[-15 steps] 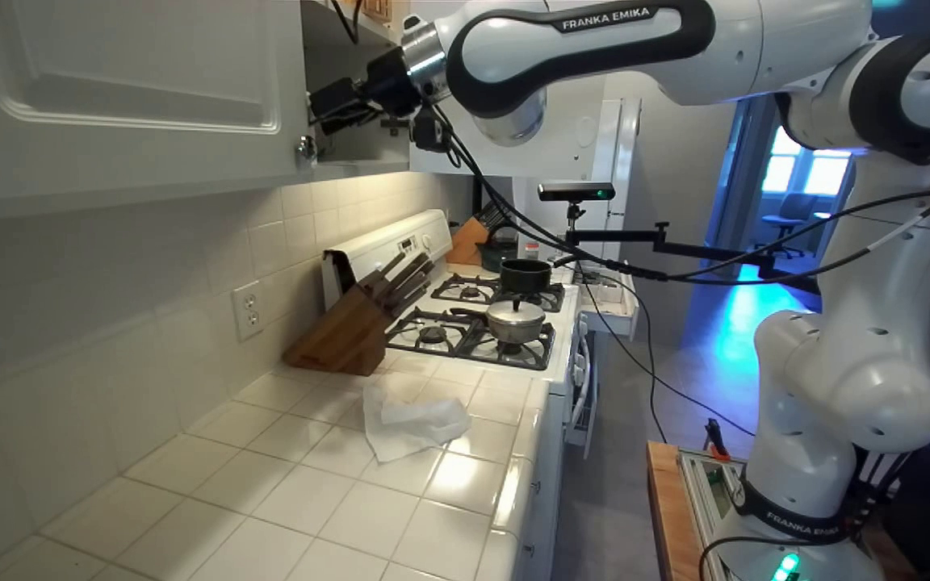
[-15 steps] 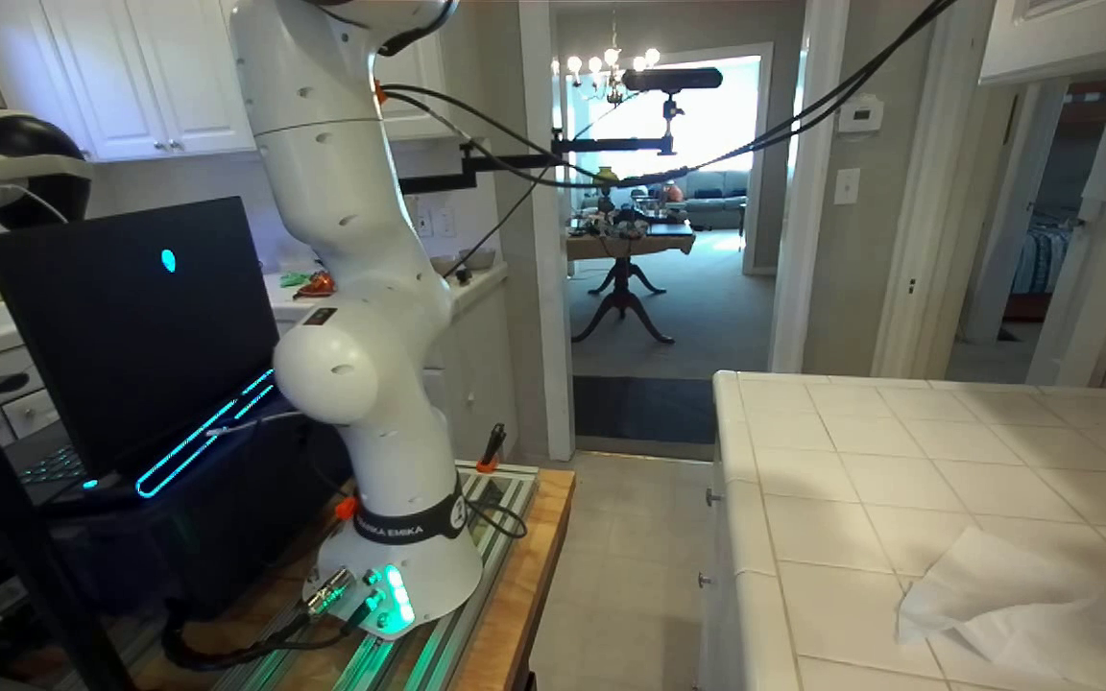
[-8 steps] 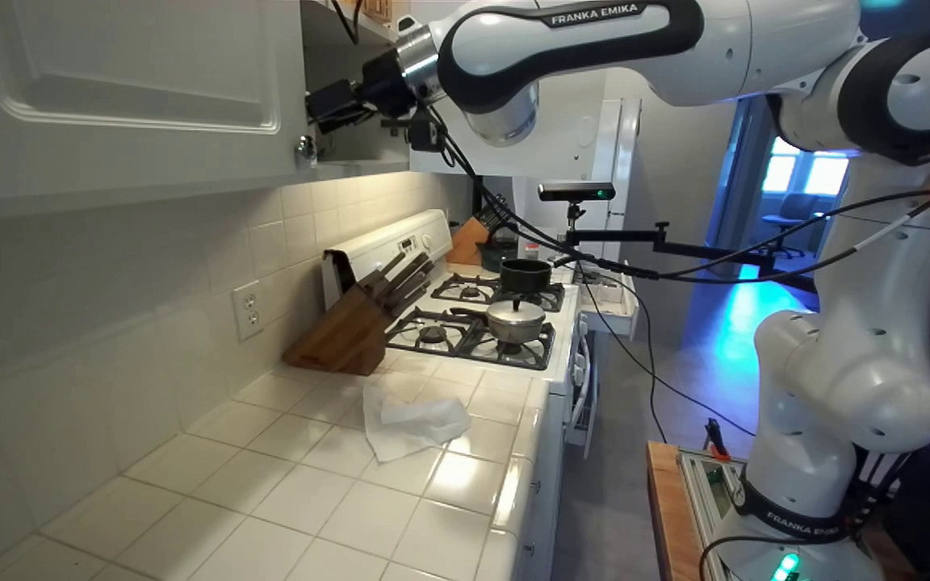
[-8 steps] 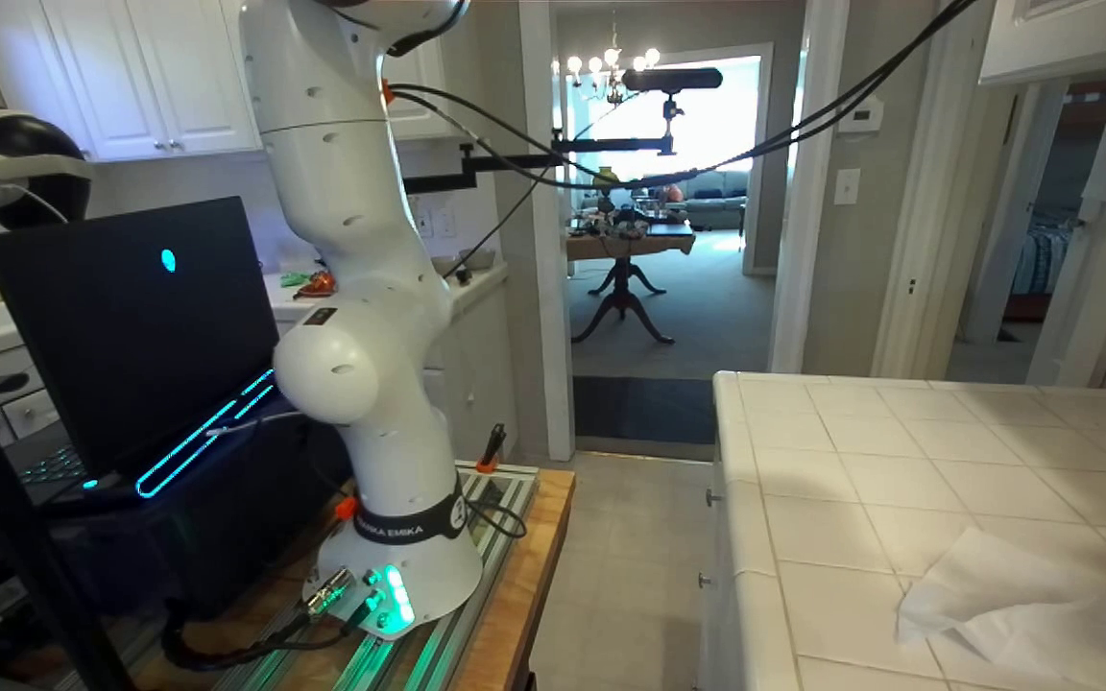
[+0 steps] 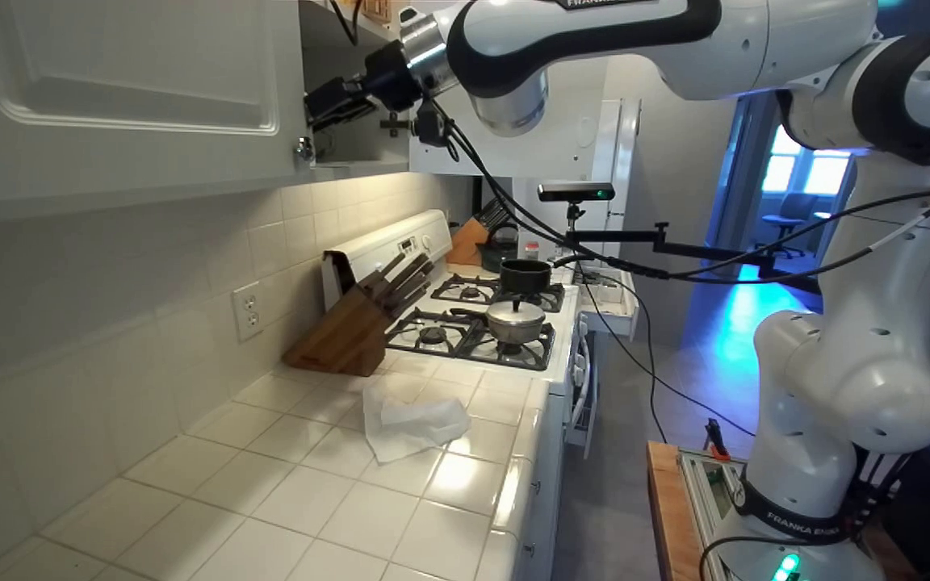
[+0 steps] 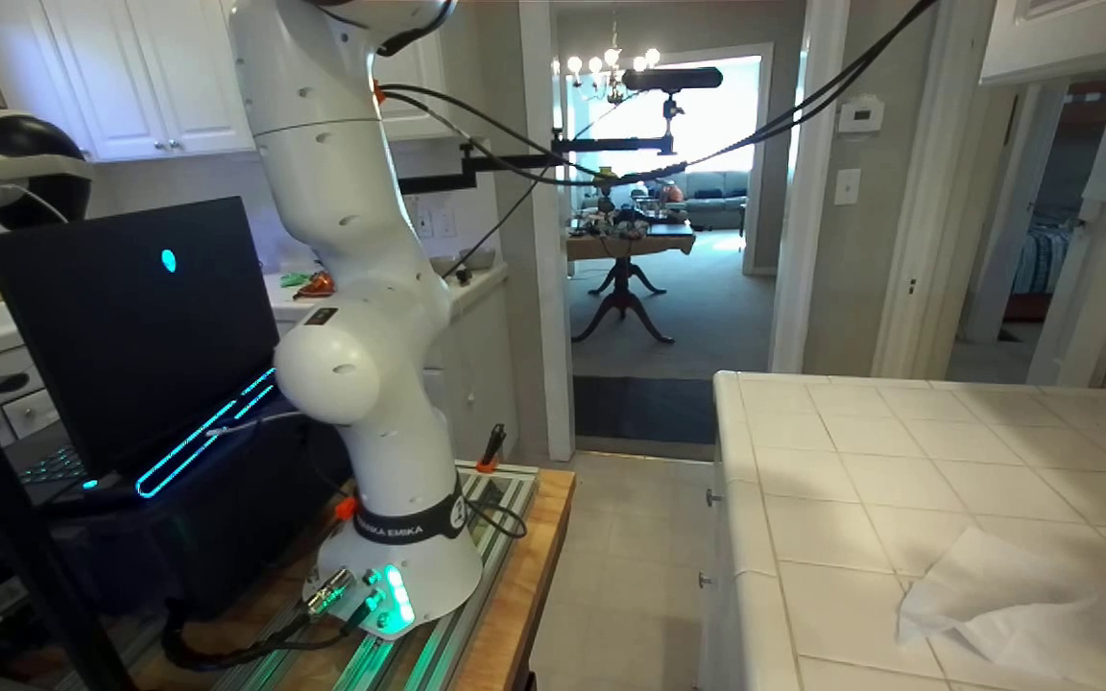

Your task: Pick up the bottle from the shelf and put it on the counter

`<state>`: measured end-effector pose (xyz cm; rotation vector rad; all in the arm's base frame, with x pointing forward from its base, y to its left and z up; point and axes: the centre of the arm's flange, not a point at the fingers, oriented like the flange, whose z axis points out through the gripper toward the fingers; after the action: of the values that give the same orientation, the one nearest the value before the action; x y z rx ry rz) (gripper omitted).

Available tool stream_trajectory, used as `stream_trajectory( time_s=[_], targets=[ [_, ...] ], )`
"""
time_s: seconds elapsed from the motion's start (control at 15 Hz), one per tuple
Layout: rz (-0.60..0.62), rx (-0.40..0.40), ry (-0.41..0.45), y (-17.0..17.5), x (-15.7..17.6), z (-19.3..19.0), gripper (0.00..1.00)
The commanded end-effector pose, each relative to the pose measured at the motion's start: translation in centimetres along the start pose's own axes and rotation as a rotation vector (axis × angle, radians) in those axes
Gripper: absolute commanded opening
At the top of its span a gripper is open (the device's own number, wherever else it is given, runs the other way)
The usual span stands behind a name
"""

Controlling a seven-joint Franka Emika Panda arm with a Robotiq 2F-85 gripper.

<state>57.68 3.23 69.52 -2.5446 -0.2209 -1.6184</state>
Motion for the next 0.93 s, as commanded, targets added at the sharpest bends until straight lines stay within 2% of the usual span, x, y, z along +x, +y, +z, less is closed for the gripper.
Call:
stream_trajectory(
  time_s=[0.0, 0.07, 0.2, 0.87],
  targets=[
    [0.034, 0.005, 0.018, 0.9, 0.8, 0.6, 0.11],
    [0.043, -0.007, 0.026, 1.1, 0.9, 0.4, 0.05],
    [0.065, -0.032, 0.032, 1.7, 0.8, 0.5, 0.0],
    [0.142, -0.088, 0.051, 2.9, 0.0, -0.9, 0.0]
  ],
)
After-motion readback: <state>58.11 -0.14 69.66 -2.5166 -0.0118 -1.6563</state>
